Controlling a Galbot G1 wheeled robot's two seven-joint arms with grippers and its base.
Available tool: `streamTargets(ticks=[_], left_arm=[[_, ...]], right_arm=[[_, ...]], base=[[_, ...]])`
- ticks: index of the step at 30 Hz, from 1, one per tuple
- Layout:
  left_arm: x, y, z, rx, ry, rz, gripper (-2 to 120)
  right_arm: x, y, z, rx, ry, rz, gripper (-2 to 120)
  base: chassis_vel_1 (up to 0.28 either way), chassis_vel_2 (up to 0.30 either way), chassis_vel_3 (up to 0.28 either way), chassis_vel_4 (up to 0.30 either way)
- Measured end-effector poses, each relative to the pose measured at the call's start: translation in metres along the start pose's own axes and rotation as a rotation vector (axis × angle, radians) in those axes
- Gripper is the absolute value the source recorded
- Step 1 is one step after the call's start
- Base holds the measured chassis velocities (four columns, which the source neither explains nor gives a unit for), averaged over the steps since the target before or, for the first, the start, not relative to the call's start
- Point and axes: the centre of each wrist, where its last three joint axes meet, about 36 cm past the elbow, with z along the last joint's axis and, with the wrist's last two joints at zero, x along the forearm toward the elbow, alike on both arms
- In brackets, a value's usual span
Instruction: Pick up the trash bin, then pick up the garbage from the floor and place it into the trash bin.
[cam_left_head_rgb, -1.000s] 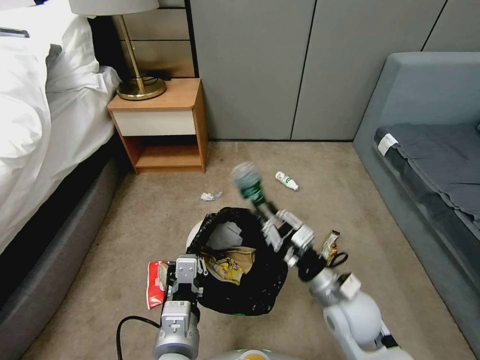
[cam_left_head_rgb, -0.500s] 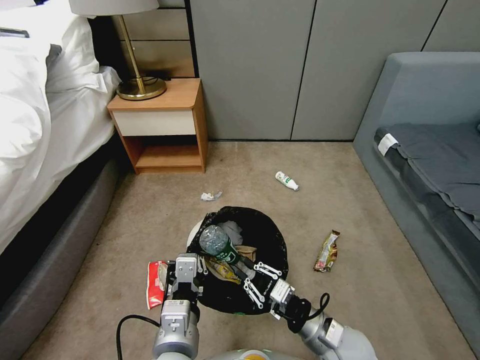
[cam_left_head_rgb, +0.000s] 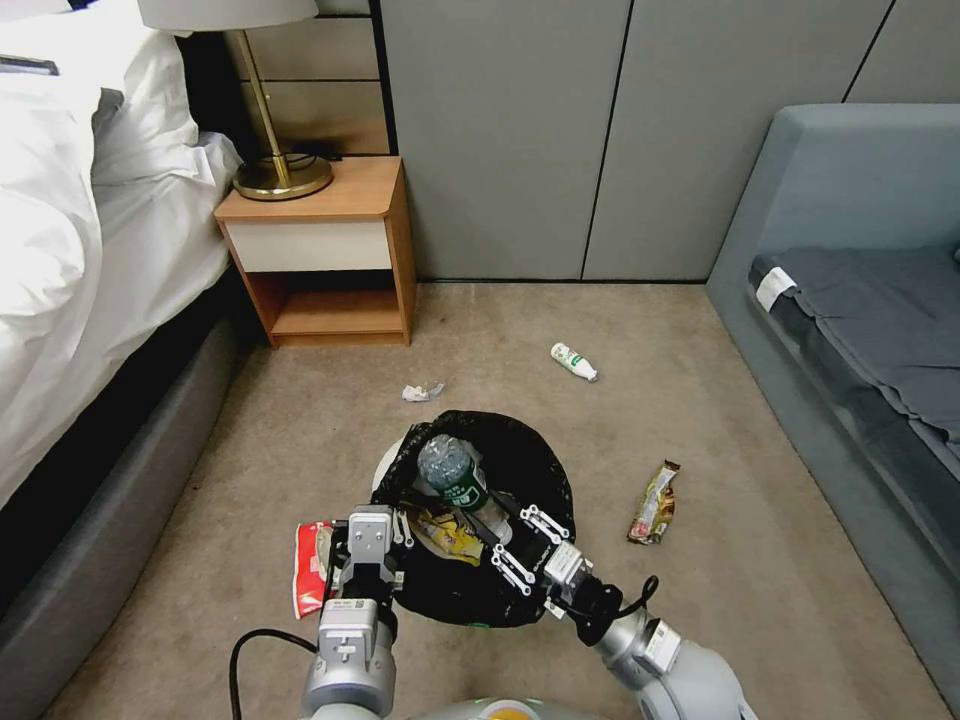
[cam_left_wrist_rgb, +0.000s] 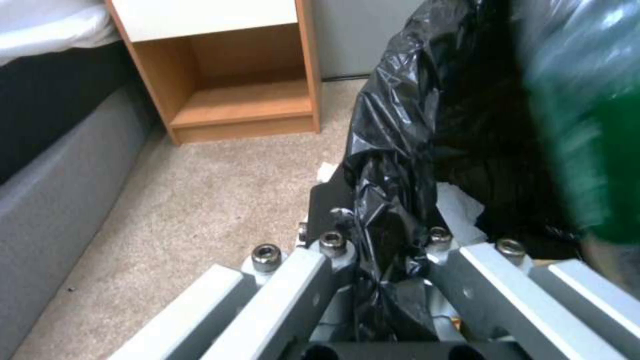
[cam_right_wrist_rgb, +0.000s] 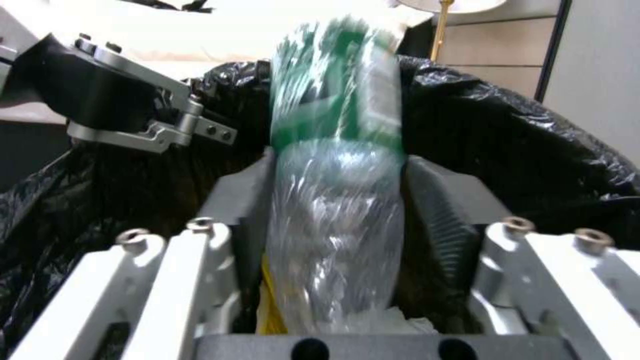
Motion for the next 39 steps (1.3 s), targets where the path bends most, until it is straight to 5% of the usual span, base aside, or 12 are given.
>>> streamTargets(ticks=[13,20,30,39], left_arm=[[0.0,0.001,0.0,0.0,0.0,-0.001,2],[-0.002,0.0,0.002,-0.002,0.004,0.0,2],[-0.003,0.003,0.003,-0.003,0.009,-0.003,2],[-0.005,0.004,0.003,0.004,0.007,-0.009,2]], right_arm=[[-0.002,0.005,-0.02,0.019,-0.037,-0.015,97],[-0.006,0.009,-0.068,0.063,-0.141,0.008,100],[-0.002,0.006,-0.135,0.179,-0.228,0.44,100],[0.021,0.009,-0.133,0.235,-0.156,0.688,100]], base=[[0.0,0.0,0.0,0.0],[0.0,0.0,0.0,0.0],[0.0,0.0,0.0,0.0],[0.0,0.0,0.0,0.0]])
